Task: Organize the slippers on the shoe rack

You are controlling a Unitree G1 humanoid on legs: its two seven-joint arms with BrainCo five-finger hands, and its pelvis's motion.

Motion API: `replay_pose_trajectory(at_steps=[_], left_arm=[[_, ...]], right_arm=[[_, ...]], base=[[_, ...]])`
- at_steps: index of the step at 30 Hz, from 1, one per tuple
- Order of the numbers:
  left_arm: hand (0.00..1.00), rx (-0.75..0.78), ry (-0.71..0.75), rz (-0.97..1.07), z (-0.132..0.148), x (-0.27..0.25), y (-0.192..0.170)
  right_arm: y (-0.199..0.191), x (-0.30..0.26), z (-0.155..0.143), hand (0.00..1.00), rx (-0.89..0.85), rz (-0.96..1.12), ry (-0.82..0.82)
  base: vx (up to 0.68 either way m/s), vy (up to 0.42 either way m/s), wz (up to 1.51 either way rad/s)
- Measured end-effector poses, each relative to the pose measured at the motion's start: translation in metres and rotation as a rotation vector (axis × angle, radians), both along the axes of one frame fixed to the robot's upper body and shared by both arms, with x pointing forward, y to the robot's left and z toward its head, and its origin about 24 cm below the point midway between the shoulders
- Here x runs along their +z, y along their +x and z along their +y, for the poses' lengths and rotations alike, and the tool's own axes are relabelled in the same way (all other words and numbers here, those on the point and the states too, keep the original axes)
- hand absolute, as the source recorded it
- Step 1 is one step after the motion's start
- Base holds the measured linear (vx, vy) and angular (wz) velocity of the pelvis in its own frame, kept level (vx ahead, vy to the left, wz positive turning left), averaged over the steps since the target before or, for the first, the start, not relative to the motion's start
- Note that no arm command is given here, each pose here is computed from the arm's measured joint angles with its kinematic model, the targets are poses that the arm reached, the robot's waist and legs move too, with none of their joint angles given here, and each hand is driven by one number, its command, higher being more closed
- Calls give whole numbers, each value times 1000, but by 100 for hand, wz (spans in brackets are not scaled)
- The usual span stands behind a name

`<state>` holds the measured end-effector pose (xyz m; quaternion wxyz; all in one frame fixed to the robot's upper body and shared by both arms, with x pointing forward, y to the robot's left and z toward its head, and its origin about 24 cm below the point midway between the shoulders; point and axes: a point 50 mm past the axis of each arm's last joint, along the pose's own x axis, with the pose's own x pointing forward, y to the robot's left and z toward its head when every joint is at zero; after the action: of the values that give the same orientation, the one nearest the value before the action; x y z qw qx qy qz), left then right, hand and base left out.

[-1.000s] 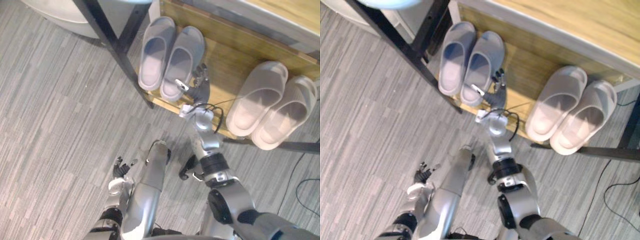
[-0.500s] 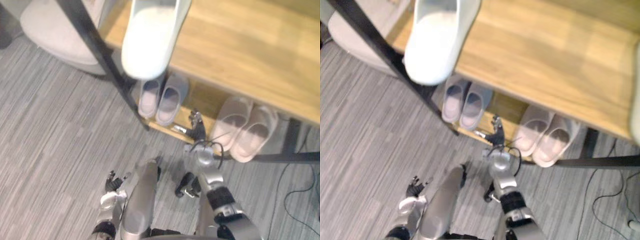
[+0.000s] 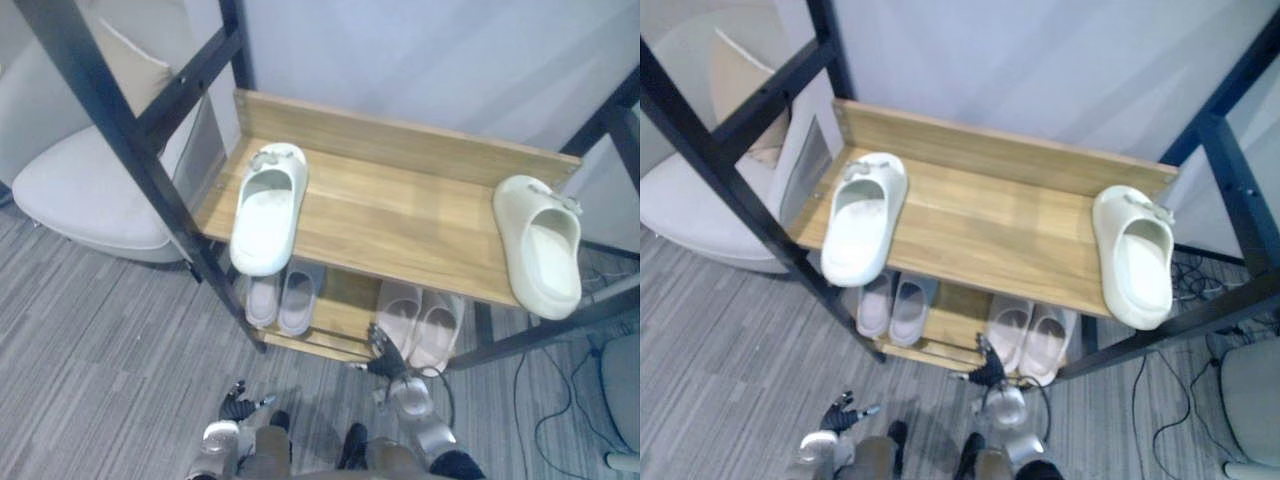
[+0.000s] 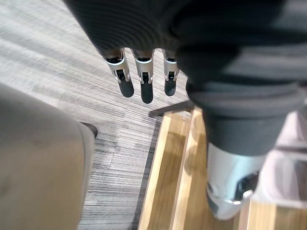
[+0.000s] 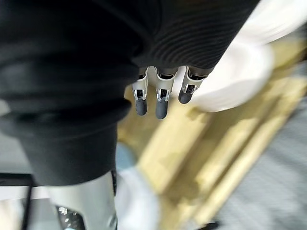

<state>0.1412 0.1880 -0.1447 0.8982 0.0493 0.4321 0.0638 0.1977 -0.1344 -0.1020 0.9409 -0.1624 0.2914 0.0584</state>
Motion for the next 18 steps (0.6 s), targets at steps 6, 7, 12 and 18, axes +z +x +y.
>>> replay_pose_trajectory(at_steps=[6,7,12,18], left_arm=[[0,-139,36,22,-10,-2,-2],[0,-147,38,24,-11,-2,-2],[0,-245,68,28,-18,-2,-1],[0,-549,83,-36,-58,4,5]], right_arm=[[-34,-28,-25,0,-85,170,-55],[-37,-29,-26,0,-93,182,-55],[-54,-40,-37,0,-147,257,-66],[-76,-49,-46,0,-205,332,-68]], base=[[1,5,-10],[0,0,0],[-31,3,-7],[-18,27,-7]])
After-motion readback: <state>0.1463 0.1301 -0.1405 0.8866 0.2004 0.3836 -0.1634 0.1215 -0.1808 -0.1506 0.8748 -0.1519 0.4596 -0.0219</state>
